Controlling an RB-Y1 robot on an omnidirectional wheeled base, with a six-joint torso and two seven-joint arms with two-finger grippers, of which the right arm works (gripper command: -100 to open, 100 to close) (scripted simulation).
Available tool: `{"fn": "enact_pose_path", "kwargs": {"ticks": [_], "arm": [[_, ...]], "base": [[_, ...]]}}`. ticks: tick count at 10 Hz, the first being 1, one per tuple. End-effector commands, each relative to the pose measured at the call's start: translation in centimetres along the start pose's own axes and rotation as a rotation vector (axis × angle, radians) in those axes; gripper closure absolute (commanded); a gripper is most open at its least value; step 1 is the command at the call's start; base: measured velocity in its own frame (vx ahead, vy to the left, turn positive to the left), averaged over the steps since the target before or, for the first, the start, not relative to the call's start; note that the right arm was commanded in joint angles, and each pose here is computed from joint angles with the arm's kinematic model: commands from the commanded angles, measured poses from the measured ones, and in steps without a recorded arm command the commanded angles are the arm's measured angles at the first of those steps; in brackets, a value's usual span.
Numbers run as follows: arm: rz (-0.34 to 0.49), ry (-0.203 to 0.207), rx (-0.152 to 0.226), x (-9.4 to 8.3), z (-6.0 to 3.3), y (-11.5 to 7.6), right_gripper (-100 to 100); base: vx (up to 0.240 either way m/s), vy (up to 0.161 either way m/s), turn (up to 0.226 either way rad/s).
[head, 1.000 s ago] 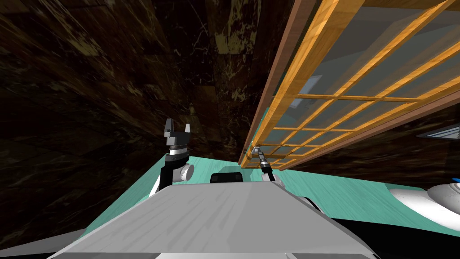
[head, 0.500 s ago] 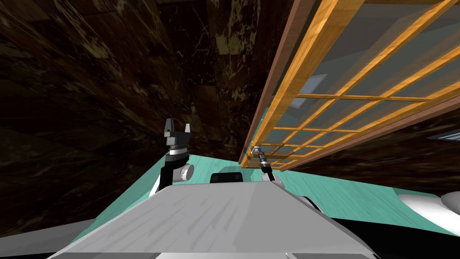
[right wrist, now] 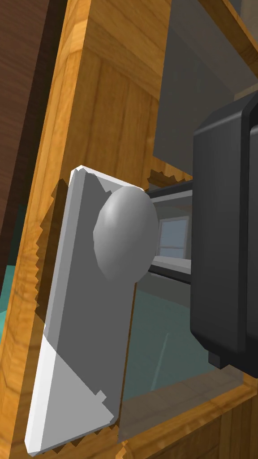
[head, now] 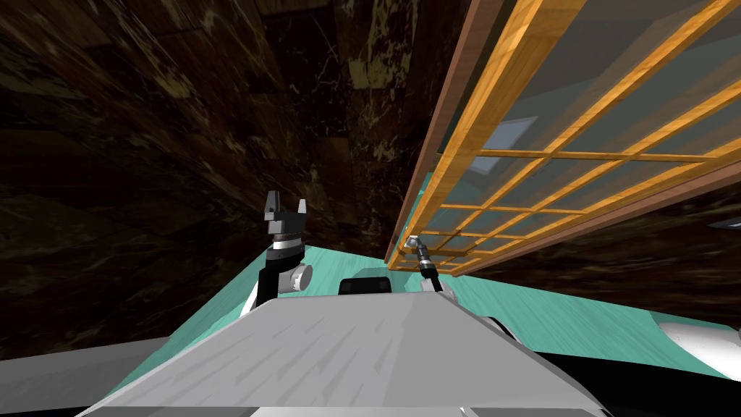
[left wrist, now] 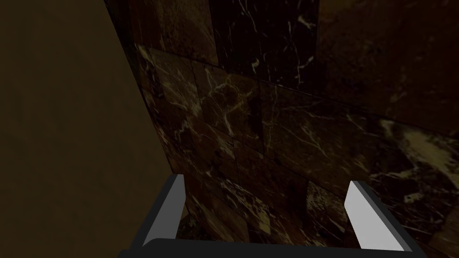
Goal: Pull the door open
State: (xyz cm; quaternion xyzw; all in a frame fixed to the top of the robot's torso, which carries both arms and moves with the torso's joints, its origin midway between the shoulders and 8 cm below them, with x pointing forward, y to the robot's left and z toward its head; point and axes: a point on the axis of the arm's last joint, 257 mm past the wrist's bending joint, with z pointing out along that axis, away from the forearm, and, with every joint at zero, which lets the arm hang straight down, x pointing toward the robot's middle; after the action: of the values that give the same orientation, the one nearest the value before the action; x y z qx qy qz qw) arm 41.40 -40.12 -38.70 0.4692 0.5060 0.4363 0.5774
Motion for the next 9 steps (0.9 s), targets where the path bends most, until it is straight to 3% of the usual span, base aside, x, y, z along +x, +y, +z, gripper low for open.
{"fn": "enact_pose_path", "kwargs": {"ticks": [1, 3, 7, 8, 9], "arm": [[0.075, 0.007, -0.010, 1.24, 0.40, 0.27, 100], [0.136, 0.001, -0.009, 1.21, 0.48, 0.27, 100], [0.140, -0.003, 0.012, 1.11, -0.01, -0.51, 100], [0.142, 0.001, -0.009, 1.21, 0.48, 0.27, 100], [0.193, -0.005, -0.009, 1.19, 0.55, 0.27, 100]], "base": [[-0.054, -0.019, 0.108], [-0.039, -0.025, 0.045], [-0.009, -0.006, 0.011], [0.000, 0.000, -0.016], [-0.026, -0.011, 0.060]]}}
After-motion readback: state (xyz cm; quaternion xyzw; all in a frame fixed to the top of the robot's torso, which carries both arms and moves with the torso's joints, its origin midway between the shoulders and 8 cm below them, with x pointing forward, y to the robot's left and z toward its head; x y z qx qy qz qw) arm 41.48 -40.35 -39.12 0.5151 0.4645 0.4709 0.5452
